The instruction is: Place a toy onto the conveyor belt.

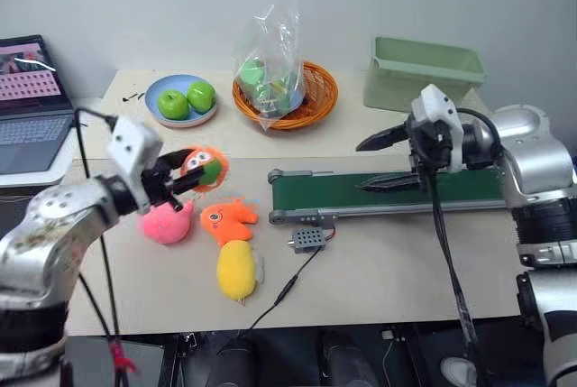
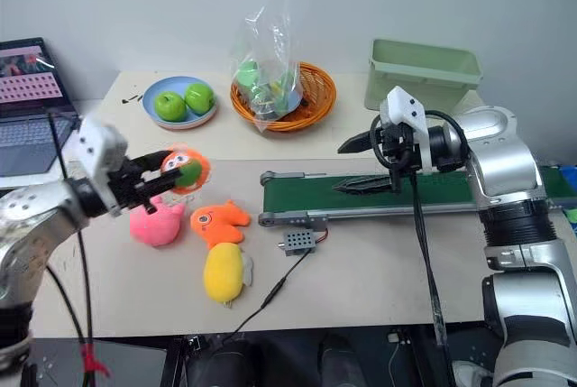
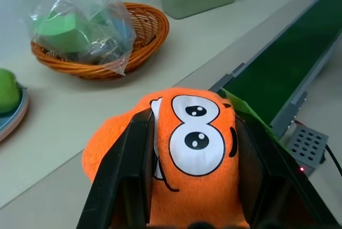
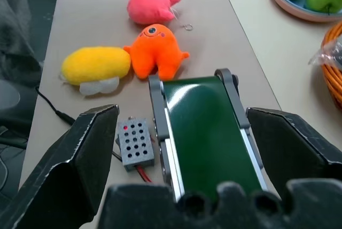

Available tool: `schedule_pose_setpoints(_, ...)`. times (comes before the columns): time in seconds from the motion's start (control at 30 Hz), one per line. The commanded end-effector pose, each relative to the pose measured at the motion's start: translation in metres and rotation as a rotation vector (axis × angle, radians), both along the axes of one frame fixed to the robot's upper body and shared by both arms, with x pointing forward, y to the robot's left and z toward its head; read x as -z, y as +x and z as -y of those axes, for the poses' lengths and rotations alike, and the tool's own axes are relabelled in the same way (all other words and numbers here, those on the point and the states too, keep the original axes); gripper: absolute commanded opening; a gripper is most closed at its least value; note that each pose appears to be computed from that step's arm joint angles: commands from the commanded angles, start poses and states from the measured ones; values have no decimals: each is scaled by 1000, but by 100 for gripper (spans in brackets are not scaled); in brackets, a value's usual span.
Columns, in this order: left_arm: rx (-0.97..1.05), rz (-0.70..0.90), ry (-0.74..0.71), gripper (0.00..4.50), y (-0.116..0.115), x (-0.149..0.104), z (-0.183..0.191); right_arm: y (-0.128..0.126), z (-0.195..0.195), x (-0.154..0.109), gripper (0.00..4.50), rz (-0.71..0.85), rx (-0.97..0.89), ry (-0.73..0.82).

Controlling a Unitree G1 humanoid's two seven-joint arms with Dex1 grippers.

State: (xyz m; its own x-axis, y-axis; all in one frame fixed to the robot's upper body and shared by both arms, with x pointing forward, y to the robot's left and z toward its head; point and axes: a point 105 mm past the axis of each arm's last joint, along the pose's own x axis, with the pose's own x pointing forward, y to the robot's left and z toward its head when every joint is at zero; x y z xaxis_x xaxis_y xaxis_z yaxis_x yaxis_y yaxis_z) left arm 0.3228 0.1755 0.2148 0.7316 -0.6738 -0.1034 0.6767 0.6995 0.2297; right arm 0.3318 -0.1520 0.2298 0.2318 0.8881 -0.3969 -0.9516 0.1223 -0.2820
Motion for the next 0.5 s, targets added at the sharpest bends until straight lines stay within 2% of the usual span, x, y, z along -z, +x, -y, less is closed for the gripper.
schedule_pose_setpoints(0.03, 96, 29, 33, 200, 14, -2, 23, -9, 9, -19, 450, 63, 38, 28)
schedule_pose_setpoints(0.17, 229, 13, 52, 200, 27, 7, 54, -18, 17, -17, 450, 57, 87, 28)
schedule_pose_setpoints(0.27, 301, -15, 92, 200, 35, 24, 68, -27, 21, -17, 450, 47, 110, 34)
schedule_pose_setpoints(0.5, 387, -34, 102, 200, 50, 36, 90, -38, 26, -16, 450, 44, 151, 36)
